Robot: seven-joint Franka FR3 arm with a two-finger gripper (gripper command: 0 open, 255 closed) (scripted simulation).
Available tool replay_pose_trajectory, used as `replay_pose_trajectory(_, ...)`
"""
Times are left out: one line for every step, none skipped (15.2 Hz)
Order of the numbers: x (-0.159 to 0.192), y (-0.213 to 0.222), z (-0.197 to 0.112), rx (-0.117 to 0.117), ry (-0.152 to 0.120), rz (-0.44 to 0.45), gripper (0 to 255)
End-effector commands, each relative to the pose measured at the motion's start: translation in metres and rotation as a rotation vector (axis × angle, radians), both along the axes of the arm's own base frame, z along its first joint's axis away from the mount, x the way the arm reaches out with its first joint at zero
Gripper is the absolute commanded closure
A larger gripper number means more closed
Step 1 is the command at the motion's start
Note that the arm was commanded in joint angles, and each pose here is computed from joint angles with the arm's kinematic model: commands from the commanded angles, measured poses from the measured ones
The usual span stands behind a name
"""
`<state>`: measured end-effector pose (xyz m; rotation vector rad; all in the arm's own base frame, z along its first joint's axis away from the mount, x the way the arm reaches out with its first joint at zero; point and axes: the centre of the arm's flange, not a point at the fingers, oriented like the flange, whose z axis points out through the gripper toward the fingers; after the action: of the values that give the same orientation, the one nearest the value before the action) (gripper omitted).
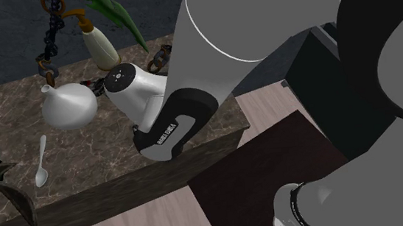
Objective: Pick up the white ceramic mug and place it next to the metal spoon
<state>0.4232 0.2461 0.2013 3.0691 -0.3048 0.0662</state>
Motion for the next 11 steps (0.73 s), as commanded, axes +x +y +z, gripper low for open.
replay_pose_trajectory(0.0,0.0,0.0,0.0,0.0,0.0,255)
replay_pose_trajectory(0.0,0.0,0.0,0.0,0.0,0.0,255)
replay_pose_trajectory(0.0,0.0,0.0,0.0,0.0,0.0,255)
replay_pose_trajectory(0.0,0.0,0.0,0.0,0.0,0.0,255)
replay_pose_trajectory(0.0,0.0,0.0,0.0,0.0,0.0,255)
replay_pose_trajectory(0.0,0.0,-0.0001,0.0,0.0,0.0,255)
replay_pose_trajectory(0.0,0.0,0.0,0.0,0.0,0.0,255)
replay_pose_trajectory(0.0,0.0,0.0,0.0,0.0,0.0,255)
replay_pose_trajectory(0.0,0.0,0.0,0.0,0.0,0.0,255)
replay_pose_trajectory(0.0,0.0,0.0,0.0,0.0,0.0,255)
replay_pose_trajectory(-0.0001,0.0,0.0052,0.0,0.0,0.0,255)
